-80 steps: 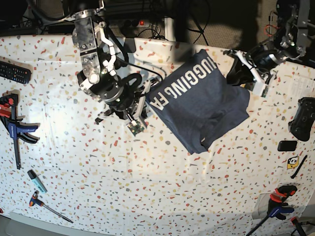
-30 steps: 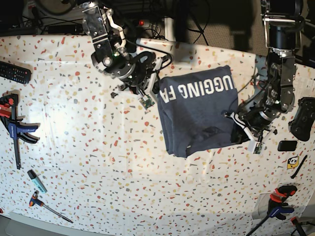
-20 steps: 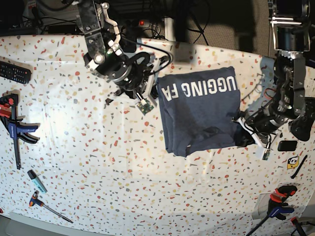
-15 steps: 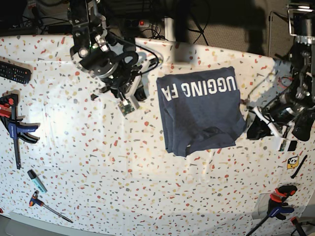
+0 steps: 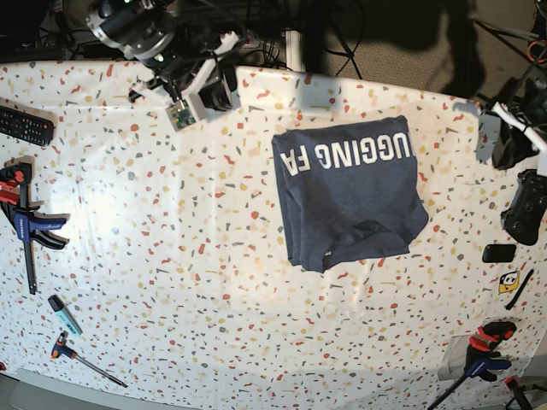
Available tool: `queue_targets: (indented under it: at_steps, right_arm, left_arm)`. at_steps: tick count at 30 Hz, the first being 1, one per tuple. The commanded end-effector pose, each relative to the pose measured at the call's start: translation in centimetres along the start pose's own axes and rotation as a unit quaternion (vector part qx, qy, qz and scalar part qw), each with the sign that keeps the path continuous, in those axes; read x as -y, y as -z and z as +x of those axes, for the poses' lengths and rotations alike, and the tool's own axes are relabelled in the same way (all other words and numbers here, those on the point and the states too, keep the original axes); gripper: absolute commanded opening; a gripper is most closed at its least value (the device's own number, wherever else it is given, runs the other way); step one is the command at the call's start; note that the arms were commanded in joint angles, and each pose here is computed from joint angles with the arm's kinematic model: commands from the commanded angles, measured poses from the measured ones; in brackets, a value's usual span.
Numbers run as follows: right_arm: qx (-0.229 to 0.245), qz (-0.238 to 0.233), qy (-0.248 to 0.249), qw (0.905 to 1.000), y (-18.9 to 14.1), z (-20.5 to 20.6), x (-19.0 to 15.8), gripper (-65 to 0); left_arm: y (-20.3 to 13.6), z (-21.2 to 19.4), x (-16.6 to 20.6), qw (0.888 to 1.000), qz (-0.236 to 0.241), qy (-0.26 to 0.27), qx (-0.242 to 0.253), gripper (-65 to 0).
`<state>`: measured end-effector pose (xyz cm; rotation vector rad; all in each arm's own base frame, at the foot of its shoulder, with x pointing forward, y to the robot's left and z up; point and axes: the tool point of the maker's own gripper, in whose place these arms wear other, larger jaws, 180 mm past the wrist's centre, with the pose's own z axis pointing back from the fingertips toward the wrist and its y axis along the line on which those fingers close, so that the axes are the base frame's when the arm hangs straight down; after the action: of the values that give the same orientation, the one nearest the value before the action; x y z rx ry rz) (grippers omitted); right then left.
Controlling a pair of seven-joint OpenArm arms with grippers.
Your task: Fold the T-shirt properly
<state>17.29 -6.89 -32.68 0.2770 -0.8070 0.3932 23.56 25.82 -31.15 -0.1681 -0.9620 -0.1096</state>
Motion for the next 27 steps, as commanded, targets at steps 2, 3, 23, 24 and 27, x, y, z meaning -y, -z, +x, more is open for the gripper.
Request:
queue_targets:
  at_steps: [2, 3, 23, 24, 27]
  right_arm:
    - [0.005, 0.001, 0.012, 0.9999, -1.4, -0.3, -0.3, -65.0]
    - [-0.006, -0.002, 0.018, 0.9998, -1.8, -1.1, -0.2, -65.0]
    - [-0.245, 0.017, 0.126, 0.9611, -9.0, -16.0, -3.9, -65.0]
    - [-0.256, 0.018, 0.135, 0.9569, -8.9, -17.1, -4.0, -65.0]
    - [-0.295, 0.023, 0.166, 0.9405, -8.3, -21.2, -4.2, -65.0]
  left_arm:
    - [-1.5, 0.0, -0.8, 1.0, 0.013, 0.01, 0.0, -65.0]
    - [-2.1, -0.8, -1.2, 1.0, 0.019, 0.008, -0.01, -65.0]
    - [-9.8, -16.0, 1.4, 0.979, -0.013, -0.074, -0.192, -65.0]
    - [-10.0, -17.2, 1.5, 0.975, -0.016, -0.088, -0.201, -65.0]
    - [-10.2, -21.0, 1.8, 0.964, -0.02, -0.133, -0.229, -65.0]
